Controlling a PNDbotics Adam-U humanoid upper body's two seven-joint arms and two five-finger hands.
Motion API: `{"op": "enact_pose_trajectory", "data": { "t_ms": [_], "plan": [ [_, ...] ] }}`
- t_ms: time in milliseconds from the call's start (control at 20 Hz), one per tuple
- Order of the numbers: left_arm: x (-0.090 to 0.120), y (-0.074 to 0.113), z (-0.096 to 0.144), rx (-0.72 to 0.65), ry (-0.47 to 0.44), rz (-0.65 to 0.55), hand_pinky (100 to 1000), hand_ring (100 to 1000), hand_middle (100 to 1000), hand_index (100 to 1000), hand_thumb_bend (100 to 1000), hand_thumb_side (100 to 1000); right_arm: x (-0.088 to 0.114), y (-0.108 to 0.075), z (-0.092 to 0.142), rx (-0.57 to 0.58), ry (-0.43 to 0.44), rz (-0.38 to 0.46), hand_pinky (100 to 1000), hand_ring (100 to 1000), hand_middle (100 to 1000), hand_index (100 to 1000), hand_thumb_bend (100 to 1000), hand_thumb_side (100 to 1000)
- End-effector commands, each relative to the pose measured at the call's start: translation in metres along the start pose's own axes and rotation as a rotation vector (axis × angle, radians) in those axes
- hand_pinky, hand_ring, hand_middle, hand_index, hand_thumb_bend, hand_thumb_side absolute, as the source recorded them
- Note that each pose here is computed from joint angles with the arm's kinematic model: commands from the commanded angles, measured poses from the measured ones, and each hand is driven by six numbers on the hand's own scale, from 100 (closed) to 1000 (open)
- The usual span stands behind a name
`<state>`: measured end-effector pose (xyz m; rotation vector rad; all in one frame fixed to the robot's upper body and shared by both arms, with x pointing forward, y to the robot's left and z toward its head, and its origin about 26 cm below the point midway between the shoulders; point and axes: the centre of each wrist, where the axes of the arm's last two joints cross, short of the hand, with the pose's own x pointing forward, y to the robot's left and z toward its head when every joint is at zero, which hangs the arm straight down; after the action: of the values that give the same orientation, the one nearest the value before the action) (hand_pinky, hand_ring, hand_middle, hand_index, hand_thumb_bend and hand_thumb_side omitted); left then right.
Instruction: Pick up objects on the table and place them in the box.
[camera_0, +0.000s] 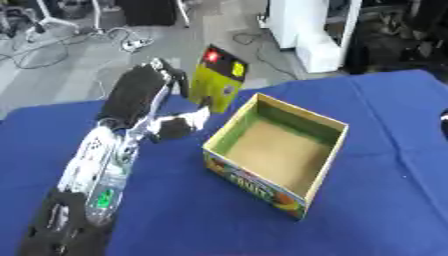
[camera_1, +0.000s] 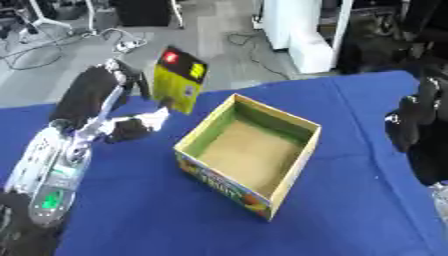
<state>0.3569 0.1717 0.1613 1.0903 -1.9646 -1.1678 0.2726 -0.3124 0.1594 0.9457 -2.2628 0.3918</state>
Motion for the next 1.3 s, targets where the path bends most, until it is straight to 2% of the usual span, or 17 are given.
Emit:
{"op": "enact_pose_trajectory", "data": {
  "t_ms": [50, 350, 600, 650, 700, 750, 800, 850, 900, 950, 1000, 1050, 1150, 1300],
  "plan": [
    [0.006, 0.002, -0.009, 0.022, -0.064, 0.011, 100, 100, 164, 278, 134, 562, 0.008, -0.002, -0.007, 0.036, 0.007, 0.016, 136, 300, 387, 492, 100, 1000],
    [0.009, -0.004, -0.016, 0.017, -0.12, 0.019, 100, 100, 163, 281, 136, 561, 0.008, -0.002, -0.007, 0.039, 0.008, 0.015, 136, 301, 387, 492, 100, 1000],
    [0.01, -0.006, -0.015, 0.018, -0.13, 0.023, 100, 100, 167, 288, 141, 559, 0.008, -0.002, -0.008, 0.035, 0.006, 0.013, 136, 300, 386, 492, 100, 1000],
    [0.009, -0.007, -0.015, 0.013, -0.128, 0.022, 100, 100, 191, 315, 129, 569, 0.008, -0.002, -0.008, 0.034, 0.005, 0.012, 136, 300, 386, 492, 100, 1000],
    [0.009, -0.008, -0.015, -0.002, -0.118, 0.022, 100, 100, 260, 351, 100, 597, 0.008, -0.002, -0.008, 0.033, 0.004, 0.012, 136, 300, 386, 492, 100, 1000],
    [0.008, -0.009, -0.014, -0.015, -0.112, 0.022, 100, 184, 353, 404, 141, 623, 0.009, -0.002, -0.008, 0.033, 0.004, 0.011, 136, 300, 386, 492, 100, 1000],
    [0.008, -0.012, -0.012, -0.044, -0.103, 0.022, 100, 336, 499, 493, 245, 639, 0.009, -0.002, -0.008, 0.033, 0.004, 0.011, 136, 300, 386, 492, 100, 1000],
    [0.008, -0.013, -0.011, -0.061, -0.098, 0.026, 157, 433, 599, 560, 300, 644, 0.009, -0.002, -0.008, 0.033, 0.004, 0.011, 136, 300, 386, 492, 100, 1000],
    [0.01, -0.013, -0.008, -0.037, -0.096, 0.069, 198, 474, 678, 653, 365, 666, 0.009, -0.002, -0.008, 0.033, 0.003, 0.012, 136, 300, 386, 492, 100, 1000],
    [0.012, -0.012, -0.005, 0.015, -0.097, 0.129, 252, 489, 703, 712, 452, 683, 0.009, -0.002, -0.008, 0.033, 0.002, 0.013, 136, 300, 386, 492, 100, 1000],
    [0.015, -0.008, -0.002, 0.116, -0.099, 0.215, 272, 497, 710, 731, 476, 680, 0.009, -0.002, -0.008, 0.033, 0.001, 0.014, 136, 300, 387, 492, 100, 1000],
    [0.016, -0.006, 0.002, 0.217, -0.103, 0.298, 325, 516, 718, 759, 540, 674, 0.008, -0.002, -0.008, 0.034, 0.001, 0.015, 136, 300, 387, 492, 100, 1000],
    [0.017, -0.004, 0.007, 0.393, -0.1, 0.43, 374, 539, 730, 777, 570, 652, 0.008, -0.002, -0.008, 0.035, 0.002, 0.016, 136, 300, 387, 492, 100, 1000],
    [0.018, -0.002, 0.012, 0.512, -0.061, 0.489, 398, 548, 740, 792, 589, 622, 0.008, -0.002, -0.007, 0.035, 0.0, 0.019, 136, 301, 387, 492, 100, 1000]
  ]
}}
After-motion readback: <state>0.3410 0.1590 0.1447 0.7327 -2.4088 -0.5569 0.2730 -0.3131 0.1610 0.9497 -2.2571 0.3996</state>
